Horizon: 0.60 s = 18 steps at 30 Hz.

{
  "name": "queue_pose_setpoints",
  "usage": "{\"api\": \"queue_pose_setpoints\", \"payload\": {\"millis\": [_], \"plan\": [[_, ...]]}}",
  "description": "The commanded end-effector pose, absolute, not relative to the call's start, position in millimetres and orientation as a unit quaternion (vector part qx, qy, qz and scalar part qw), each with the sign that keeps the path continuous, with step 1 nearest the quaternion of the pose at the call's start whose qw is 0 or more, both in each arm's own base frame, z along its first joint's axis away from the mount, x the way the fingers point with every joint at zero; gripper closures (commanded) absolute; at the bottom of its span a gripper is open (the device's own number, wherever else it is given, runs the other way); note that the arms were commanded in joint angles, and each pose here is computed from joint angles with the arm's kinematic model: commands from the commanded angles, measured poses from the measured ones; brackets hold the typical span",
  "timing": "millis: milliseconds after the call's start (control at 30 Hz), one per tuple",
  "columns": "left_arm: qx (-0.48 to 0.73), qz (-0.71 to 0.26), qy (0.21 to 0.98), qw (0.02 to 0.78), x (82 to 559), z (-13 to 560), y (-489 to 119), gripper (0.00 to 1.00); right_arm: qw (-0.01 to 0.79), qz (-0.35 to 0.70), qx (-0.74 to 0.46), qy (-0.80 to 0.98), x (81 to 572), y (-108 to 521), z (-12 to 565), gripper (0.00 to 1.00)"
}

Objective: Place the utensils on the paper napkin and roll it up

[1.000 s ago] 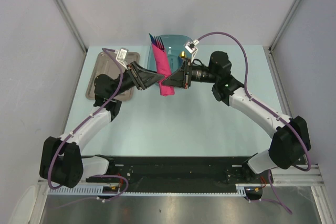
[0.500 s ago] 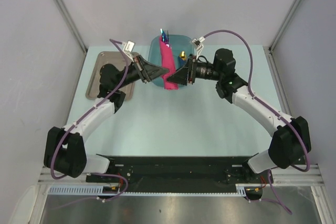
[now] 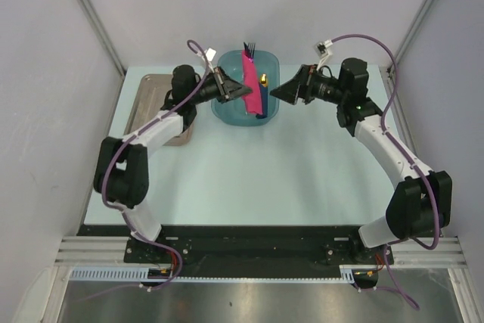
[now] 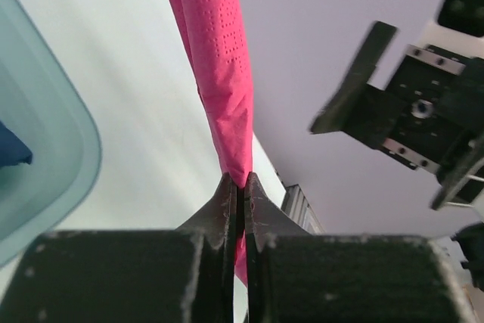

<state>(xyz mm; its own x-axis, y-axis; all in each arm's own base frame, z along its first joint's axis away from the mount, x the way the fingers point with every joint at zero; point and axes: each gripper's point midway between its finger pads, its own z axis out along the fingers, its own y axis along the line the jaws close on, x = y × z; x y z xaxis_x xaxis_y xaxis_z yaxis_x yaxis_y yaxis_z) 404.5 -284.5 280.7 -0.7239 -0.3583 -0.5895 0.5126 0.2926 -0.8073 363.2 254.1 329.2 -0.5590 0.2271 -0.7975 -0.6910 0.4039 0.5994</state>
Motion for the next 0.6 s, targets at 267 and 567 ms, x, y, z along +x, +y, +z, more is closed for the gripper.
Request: {"api": "queue_pose_setpoints", "payload": {"millis": [267, 567], "plan": [[0.088, -0.55, 0.758, 0.34, 480, 230, -303, 1.0, 0.466, 0.494, -0.151, 0.718, 392, 213, 333, 0.0], [0.091, -0.502, 0.798, 0.32, 516, 179, -300, 1.0, 0.453, 0.497, -0.143, 0.726, 402, 201, 321, 0.0]]}}
